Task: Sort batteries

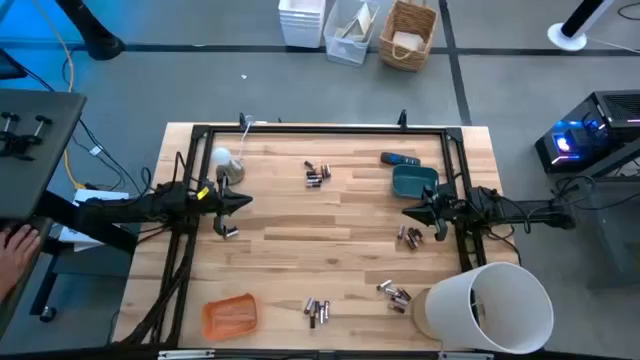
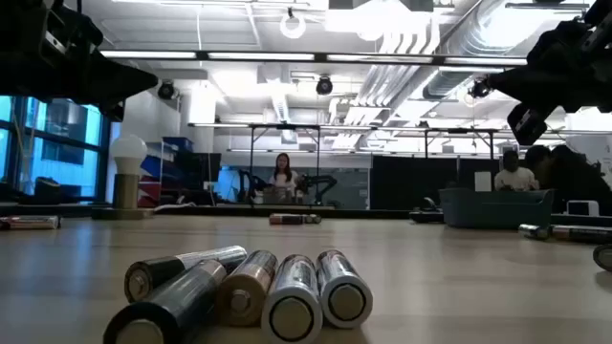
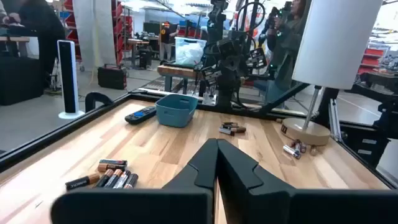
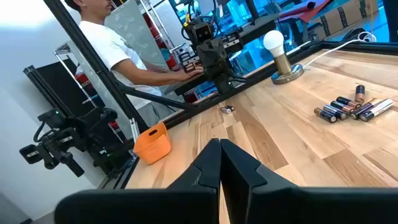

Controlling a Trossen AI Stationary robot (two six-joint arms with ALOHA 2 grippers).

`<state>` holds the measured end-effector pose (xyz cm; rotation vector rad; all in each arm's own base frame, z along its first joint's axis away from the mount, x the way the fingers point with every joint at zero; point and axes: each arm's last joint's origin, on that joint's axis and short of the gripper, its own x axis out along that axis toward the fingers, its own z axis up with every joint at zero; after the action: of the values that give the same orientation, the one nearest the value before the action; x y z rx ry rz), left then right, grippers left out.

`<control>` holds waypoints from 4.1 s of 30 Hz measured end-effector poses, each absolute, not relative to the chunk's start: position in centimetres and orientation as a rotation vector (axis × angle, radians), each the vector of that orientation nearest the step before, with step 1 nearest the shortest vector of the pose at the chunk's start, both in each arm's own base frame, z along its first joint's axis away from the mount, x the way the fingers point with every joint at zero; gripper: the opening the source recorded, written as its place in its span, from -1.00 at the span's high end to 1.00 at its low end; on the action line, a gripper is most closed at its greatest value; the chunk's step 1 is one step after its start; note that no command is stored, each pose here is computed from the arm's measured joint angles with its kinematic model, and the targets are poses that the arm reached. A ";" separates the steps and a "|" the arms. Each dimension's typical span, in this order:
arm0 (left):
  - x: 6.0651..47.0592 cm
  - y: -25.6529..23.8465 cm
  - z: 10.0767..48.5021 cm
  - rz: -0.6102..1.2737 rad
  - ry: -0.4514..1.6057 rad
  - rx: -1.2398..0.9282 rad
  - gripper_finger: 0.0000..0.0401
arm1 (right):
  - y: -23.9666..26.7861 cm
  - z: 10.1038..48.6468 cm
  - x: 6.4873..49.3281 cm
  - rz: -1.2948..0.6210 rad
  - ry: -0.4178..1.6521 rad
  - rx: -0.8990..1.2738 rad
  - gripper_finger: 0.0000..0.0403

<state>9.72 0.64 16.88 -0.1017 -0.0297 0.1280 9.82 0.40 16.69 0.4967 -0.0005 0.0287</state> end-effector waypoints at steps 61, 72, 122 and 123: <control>9.7 0.6 16.9 0.128 -0.030 -0.102 1.00 | 0.4 16.7 9.8 0.029 0.000 0.497 1.00; 9.0 1.4 21.7 0.278 -0.545 -0.504 1.00 | 0.4 16.7 9.8 0.029 -0.001 0.497 1.00; 17.4 -5.1 15.8 0.373 1.681 -0.347 -0.14 | 0.4 16.7 9.8 0.028 0.000 0.497 1.00; 17.5 -5.1 15.9 0.379 1.669 -0.344 -0.14 | 0.4 16.7 9.8 0.029 0.000 0.497 1.00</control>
<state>17.53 -5.08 15.90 -0.3443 1.6690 0.3787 9.83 0.40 16.68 0.4967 -0.0001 0.0287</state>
